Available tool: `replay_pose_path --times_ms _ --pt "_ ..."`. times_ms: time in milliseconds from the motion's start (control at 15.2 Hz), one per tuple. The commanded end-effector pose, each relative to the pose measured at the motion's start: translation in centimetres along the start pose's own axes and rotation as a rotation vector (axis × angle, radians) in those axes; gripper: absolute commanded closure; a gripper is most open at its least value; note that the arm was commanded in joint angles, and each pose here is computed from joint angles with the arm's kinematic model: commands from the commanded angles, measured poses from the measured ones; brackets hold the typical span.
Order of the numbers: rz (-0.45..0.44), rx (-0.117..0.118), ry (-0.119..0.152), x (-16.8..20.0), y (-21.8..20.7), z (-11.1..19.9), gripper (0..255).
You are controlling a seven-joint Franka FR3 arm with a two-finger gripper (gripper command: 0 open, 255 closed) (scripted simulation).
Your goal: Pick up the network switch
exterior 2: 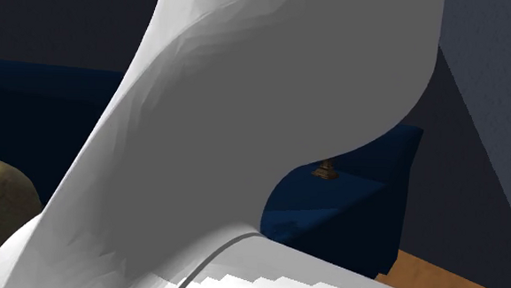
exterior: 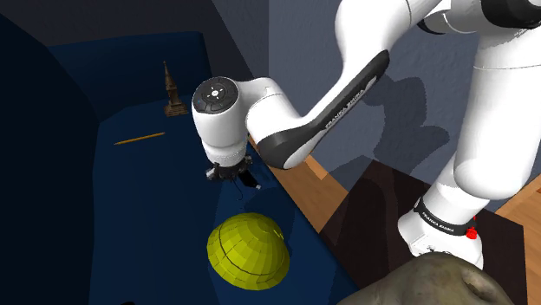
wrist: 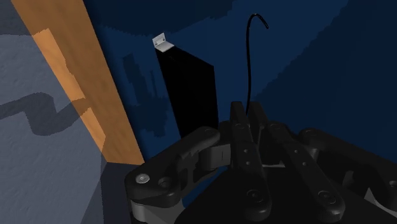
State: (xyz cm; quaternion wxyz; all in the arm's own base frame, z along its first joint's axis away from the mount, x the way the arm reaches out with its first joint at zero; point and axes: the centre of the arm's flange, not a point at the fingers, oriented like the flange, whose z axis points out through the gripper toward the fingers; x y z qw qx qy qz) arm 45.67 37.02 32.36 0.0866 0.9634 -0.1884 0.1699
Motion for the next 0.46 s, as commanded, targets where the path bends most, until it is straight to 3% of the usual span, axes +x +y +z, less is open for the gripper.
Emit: replay_pose_path --times_ms 0,396 --pt "0.000 0.000 0.000 0.4 0.2 -1.0 255" --pt "0.000 0.000 0.000 1.2 0.4 -3.0 255"
